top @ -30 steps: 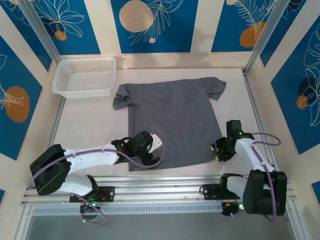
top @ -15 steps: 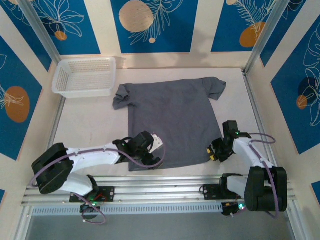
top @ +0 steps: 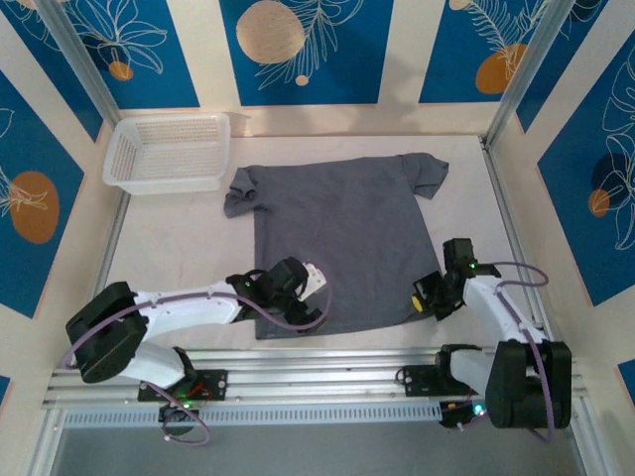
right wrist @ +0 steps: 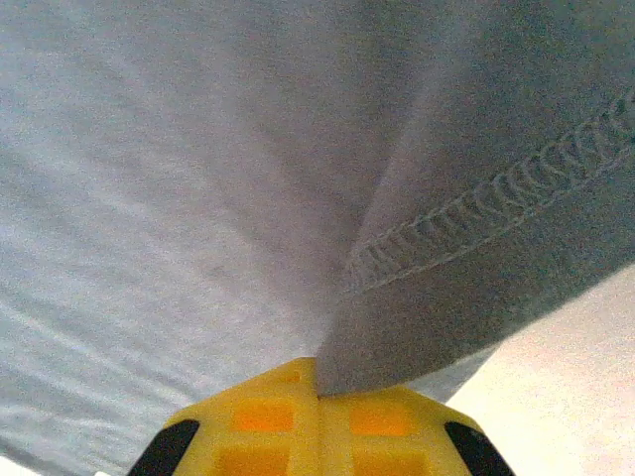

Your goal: Fold the inside-out t-shirt

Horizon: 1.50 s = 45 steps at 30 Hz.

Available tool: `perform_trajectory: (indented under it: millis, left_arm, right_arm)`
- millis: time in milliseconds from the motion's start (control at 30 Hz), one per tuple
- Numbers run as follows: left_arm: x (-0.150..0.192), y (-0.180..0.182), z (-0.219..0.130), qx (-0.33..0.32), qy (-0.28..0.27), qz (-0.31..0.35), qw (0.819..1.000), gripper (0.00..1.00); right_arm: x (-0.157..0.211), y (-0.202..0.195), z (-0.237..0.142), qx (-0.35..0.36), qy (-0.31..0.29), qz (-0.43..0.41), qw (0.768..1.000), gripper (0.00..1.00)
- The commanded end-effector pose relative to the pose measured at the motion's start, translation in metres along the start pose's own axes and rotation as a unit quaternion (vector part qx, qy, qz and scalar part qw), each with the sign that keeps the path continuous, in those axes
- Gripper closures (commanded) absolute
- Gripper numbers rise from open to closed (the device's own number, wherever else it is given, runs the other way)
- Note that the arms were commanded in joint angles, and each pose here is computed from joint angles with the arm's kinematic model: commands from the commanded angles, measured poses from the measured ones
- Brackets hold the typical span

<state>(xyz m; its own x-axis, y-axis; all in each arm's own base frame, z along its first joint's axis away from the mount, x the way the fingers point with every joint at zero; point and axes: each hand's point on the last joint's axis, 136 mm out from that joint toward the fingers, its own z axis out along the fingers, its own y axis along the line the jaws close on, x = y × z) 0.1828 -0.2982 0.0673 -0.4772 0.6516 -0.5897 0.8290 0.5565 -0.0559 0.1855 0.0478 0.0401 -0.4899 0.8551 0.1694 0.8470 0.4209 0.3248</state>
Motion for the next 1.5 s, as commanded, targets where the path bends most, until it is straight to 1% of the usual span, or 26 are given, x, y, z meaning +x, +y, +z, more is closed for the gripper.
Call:
perform_trajectory:
  millis: [0, 67, 133, 200, 267, 367, 533, 633, 733, 767, 833, 900, 1033, 1100, 1133, 1167, 1200, 1233, 1333, 1367, 1400, 1433, 1467]
  left_arm:
    - [-0.015, -0.016, 0.0, 0.036, -0.012, 0.014, 0.999, 0.01]
    - [-0.023, -0.026, 0.003, 0.064, -0.014, 0.025, 0.998, 0.01]
    - [-0.029, -0.031, 0.008, 0.078, -0.014, 0.024, 0.997, 0.01]
    - [-0.04, -0.039, 0.014, 0.101, -0.027, 0.025, 0.994, 0.01]
    - [-0.054, -0.05, 0.022, 0.13, -0.042, 0.03, 0.99, 0.01]
    - [-0.076, -0.067, 0.042, 0.166, -0.044, 0.041, 0.984, 0.01]
    - [-0.094, -0.079, 0.082, 0.179, -0.02, 0.049, 0.982, 0.01]
    - [-0.092, -0.067, 0.098, 0.142, -0.004, 0.041, 0.989, 0.01]
    - [-0.079, -0.04, 0.105, 0.063, 0.023, 0.042, 0.997, 0.01]
    - [-0.073, -0.028, 0.104, 0.03, 0.031, 0.046, 0.998, 0.04]
    - [-0.063, -0.003, 0.097, -0.038, 0.041, 0.052, 0.997, 0.1]
    - [-0.057, 0.012, 0.087, -0.076, 0.042, 0.058, 0.995, 0.13]
    - [-0.053, 0.021, 0.064, -0.1, 0.03, 0.056, 0.993, 0.16]
    - [-0.051, 0.025, 0.056, -0.107, 0.028, 0.051, 0.993, 0.24]
    - [-0.051, 0.024, 0.054, -0.107, 0.026, 0.049, 0.993, 0.32]
    - [-0.051, 0.024, 0.052, -0.105, 0.022, 0.045, 0.993, 0.5]
    - [-0.053, 0.023, 0.05, -0.102, 0.017, 0.039, 0.994, 0.65]
    - [-0.056, 0.021, 0.047, -0.096, 0.01, 0.034, 0.995, 0.74]
    - [-0.071, 0.012, 0.039, -0.07, -0.017, 0.018, 0.997, 0.94]
    - [-0.076, 0.01, 0.037, -0.061, -0.024, 0.013, 0.998, 1.0]
    - [-0.081, 0.009, 0.035, -0.057, -0.03, 0.008, 0.998, 1.0]
    - [-0.085, 0.01, 0.033, -0.055, -0.033, 0.005, 0.998, 1.0]
    - [-0.09, 0.01, 0.03, -0.049, -0.038, 0.0, 0.998, 1.0]
  right_arm:
    - [0.003, 0.025, -0.023, -0.044, -0.006, -0.008, 0.999, 1.0]
    - [0.002, 0.032, -0.03, -0.058, -0.016, -0.014, 0.998, 1.0]
    - [0.001, 0.032, -0.032, -0.054, -0.025, -0.021, 0.998, 1.0]
    - [-0.001, 0.03, -0.032, -0.051, -0.03, -0.024, 0.998, 1.0]
    - [-0.001, 0.035, -0.031, -0.064, -0.029, -0.02, 0.997, 1.0]
    - [-0.002, 0.046, -0.032, -0.084, -0.028, -0.014, 0.996, 1.0]
    - [-0.005, 0.055, -0.041, -0.09, -0.037, -0.015, 0.995, 1.0]
    - [-0.007, 0.061, -0.05, -0.104, -0.046, -0.014, 0.993, 1.0]
    - [-0.009, 0.066, -0.058, -0.112, -0.053, -0.014, 0.992, 1.0]
    - [-0.01, 0.067, -0.061, -0.116, -0.055, -0.014, 0.992, 1.0]
    - [-0.011, 0.069, -0.065, -0.121, -0.06, -0.016, 0.991, 1.0]
    - [-0.012, 0.07, -0.068, -0.125, -0.063, -0.016, 0.99, 1.0]
    - [-0.013, 0.072, -0.07, -0.128, -0.062, -0.017, 0.99, 1.0]
    - [-0.013, 0.072, -0.07, -0.129, -0.06, -0.018, 0.99, 1.0]
    - [-0.013, 0.072, -0.069, -0.13, -0.059, -0.019, 0.99, 1.0]
    - [-0.012, 0.072, -0.069, -0.132, -0.057, -0.021, 0.989, 1.0]
    - [-0.012, 0.072, -0.067, -0.131, -0.055, -0.021, 0.99, 1.0]
    - [-0.011, 0.072, -0.067, -0.131, -0.054, -0.023, 0.99, 1.0]
    - [-0.009, 0.075, -0.066, -0.138, -0.049, -0.041, 0.988, 1.0]
    - [-0.007, 0.078, -0.067, -0.144, -0.047, -0.055, 0.987, 1.0]
    - [-0.005, 0.082, -0.068, -0.151, -0.045, -0.071, 0.985, 0.97]
    - [-0.003, 0.087, -0.071, -0.162, -0.043, -0.094, 0.981, 0.91]
    - [0.002, 0.098, -0.075, -0.182, -0.042, -0.135, 0.973, 0.86]
